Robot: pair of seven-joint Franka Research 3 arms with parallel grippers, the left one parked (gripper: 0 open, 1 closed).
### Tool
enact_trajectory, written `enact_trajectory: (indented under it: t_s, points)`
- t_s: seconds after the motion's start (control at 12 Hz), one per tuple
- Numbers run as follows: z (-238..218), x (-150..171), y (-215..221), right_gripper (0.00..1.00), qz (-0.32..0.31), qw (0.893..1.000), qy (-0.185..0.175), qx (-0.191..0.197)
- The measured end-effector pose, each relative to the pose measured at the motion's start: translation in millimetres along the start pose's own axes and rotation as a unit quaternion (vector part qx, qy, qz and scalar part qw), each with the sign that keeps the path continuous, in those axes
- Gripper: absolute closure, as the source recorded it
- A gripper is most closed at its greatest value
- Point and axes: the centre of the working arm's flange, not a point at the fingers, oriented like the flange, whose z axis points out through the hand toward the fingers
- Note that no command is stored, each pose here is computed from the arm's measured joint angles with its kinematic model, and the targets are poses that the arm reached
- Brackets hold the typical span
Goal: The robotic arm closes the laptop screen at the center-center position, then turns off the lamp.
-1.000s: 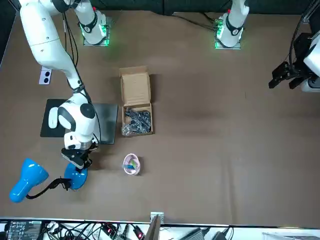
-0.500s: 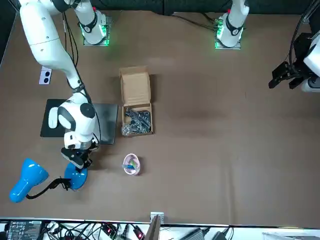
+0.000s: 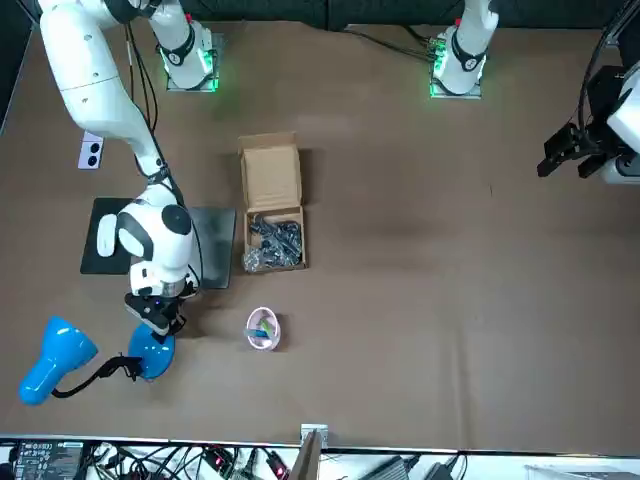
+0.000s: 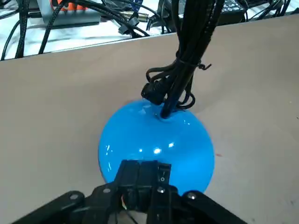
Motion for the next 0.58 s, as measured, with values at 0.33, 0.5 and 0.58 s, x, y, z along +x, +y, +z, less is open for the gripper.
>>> enact_trajectory:
  t_s: [0.33, 0.5, 0.58]
  points:
    - [-2.2, 0.1, 3.0, 0.98, 0.002, 1.0, -0.001, -0.001]
    - [-2.3, 2.4, 5.4, 0.98, 0.004, 1.0, 0.0, -0.002]
    - [-2.0, 3.2, 7.1, 0.98, 0.005, 1.0, 0.0, -0.003]
